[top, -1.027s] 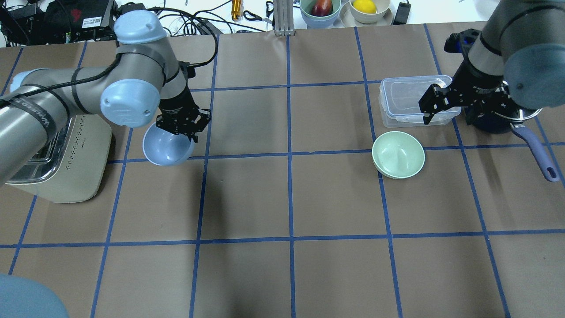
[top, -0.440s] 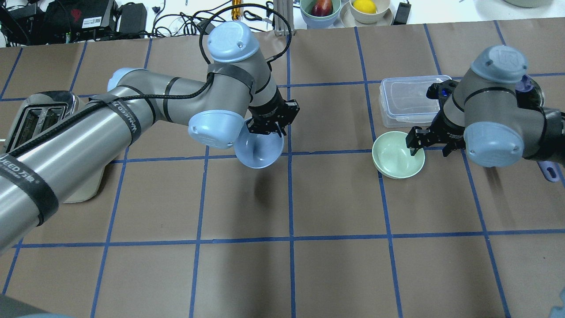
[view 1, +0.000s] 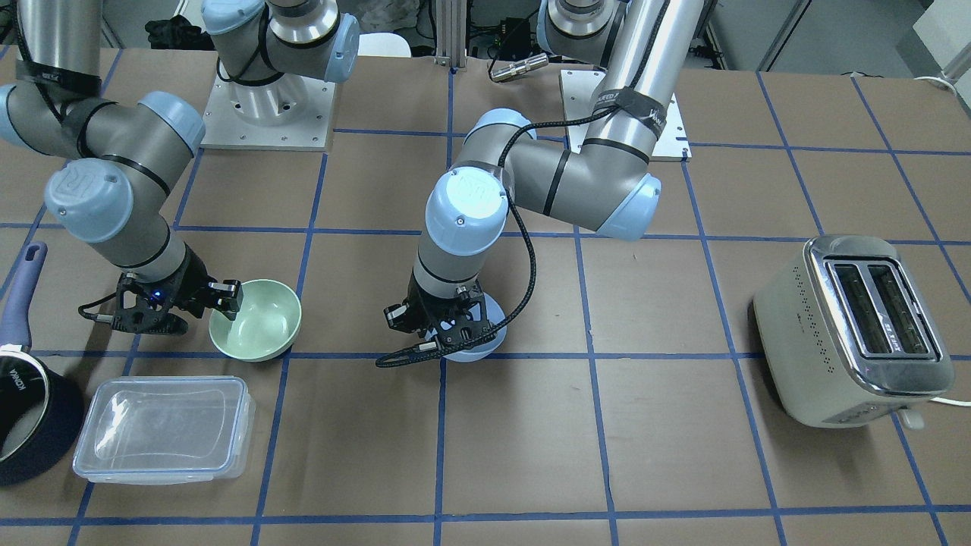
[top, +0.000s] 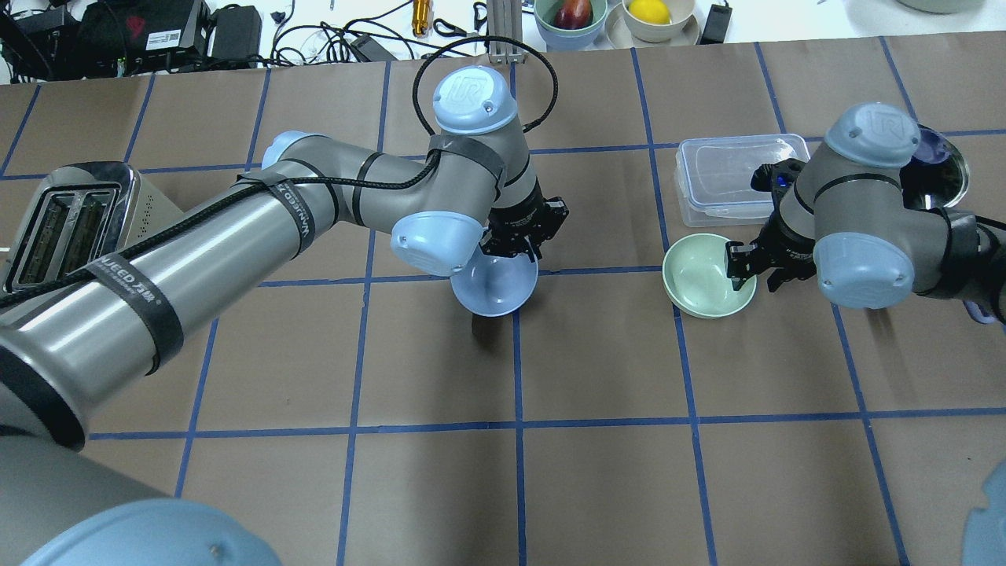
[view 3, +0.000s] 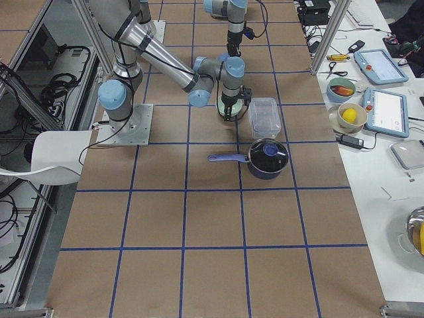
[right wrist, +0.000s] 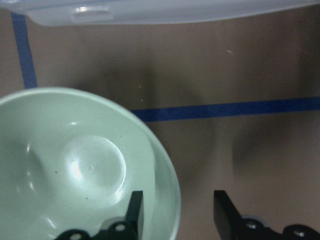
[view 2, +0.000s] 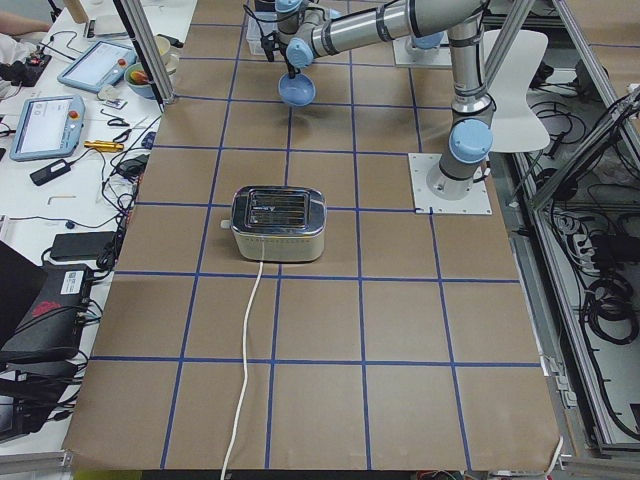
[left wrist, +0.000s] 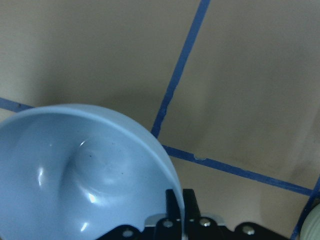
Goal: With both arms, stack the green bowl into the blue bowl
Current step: 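Carry the blue bowl to center with left gripper while right grasps green bowl, then set the blue bowl down and open the left gripper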
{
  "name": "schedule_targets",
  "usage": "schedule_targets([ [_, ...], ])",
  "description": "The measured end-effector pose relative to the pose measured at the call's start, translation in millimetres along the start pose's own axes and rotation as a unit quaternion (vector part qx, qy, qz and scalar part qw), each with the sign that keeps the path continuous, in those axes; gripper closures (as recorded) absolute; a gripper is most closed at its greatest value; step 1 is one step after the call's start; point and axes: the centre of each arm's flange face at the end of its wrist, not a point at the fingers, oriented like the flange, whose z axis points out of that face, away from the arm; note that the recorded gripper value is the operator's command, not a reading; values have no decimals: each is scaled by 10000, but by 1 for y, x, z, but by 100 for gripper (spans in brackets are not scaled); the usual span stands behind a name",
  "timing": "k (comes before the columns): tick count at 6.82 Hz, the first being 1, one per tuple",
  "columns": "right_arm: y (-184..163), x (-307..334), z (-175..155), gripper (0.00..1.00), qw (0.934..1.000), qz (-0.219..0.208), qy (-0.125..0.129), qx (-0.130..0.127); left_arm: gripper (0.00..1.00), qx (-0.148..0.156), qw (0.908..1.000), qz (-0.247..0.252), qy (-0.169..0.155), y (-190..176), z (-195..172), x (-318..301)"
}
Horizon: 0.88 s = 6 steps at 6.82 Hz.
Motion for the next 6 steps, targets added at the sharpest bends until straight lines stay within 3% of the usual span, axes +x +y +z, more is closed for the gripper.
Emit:
schedule_targets([
  [1, 0, 0, 2, 100, 10000, 1, -6, -14, 0, -5, 10000, 1, 4, -3, 5, 6],
  [4, -2, 0, -3, 100, 10000, -5, -2, 23, 0, 238, 9995, 220, 34, -7, -26, 14],
  [6, -4, -6, -22, 100, 9998, 61, -138, 136, 0, 517, 9924, 938, -602, -38, -90, -32],
])
